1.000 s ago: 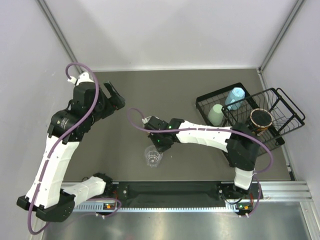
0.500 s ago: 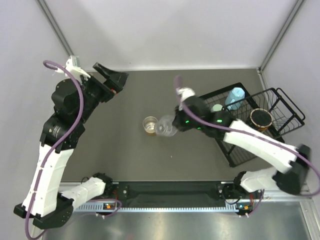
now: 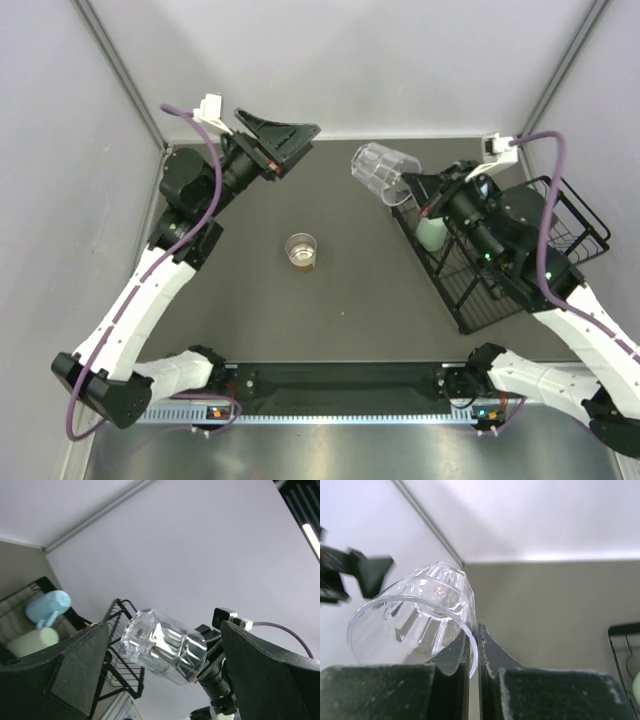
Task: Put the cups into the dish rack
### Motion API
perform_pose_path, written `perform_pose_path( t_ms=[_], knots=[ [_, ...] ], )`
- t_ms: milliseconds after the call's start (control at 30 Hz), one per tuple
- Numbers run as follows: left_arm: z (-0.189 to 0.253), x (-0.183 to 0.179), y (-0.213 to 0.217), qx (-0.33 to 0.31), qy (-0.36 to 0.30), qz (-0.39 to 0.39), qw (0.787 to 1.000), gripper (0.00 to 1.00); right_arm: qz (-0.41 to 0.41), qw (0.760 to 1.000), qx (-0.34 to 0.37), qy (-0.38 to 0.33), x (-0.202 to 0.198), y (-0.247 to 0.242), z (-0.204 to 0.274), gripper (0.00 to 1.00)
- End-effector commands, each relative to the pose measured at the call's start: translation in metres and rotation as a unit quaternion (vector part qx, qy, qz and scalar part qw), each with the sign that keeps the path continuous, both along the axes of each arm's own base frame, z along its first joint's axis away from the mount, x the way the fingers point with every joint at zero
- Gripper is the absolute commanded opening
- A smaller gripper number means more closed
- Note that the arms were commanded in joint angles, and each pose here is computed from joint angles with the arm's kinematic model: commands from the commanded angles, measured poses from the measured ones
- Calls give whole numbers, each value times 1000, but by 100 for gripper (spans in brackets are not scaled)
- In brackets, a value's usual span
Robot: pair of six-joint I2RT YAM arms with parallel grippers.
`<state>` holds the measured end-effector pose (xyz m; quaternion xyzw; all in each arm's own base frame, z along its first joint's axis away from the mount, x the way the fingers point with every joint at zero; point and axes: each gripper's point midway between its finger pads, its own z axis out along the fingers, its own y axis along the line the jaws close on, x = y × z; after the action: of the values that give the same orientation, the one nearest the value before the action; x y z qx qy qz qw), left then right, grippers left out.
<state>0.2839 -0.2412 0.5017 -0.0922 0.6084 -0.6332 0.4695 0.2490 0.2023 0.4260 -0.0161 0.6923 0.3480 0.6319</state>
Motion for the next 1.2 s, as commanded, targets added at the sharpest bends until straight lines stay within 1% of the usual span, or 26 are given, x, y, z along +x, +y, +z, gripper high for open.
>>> perform_pose_path(
  t_ms=[0,33,167,333,433,567,733,933,1067,1167],
  knots=[
    [53,-37,-13,-82,-97,-68,990,98,-20,988,111,-104,-11,-26,79,0],
    [56,-43,-19,-92,-105,-78,987,98,-23,986,118,-112,-13,-30,84,0],
    [49,-35,-37,-114,-81,-90,986,98,-15,977,151,-151,-21,-40,102,0],
    [47,-37,-69,-144,-59,-132,979,98,9,975,156,-161,-18,-32,106,0],
    [46,-36,-80,-160,-51,-143,975,98,21,973,161,-165,-18,-28,108,0],
    [52,-34,-85,-174,-60,-147,972,98,36,973,164,-158,-14,-24,102,0],
    [58,-34,-90,-176,-72,-151,970,98,51,974,165,-149,-10,-19,92,0],
    [57,-30,-92,-196,-64,-156,966,97,73,971,173,-146,-10,-14,82,0],
    [56,-30,-94,-199,-56,-163,965,93,75,970,178,-149,-9,-14,77,0],
    [52,-29,-96,-201,-47,-159,966,92,64,969,184,-149,-4,-16,75,0]
  ],
)
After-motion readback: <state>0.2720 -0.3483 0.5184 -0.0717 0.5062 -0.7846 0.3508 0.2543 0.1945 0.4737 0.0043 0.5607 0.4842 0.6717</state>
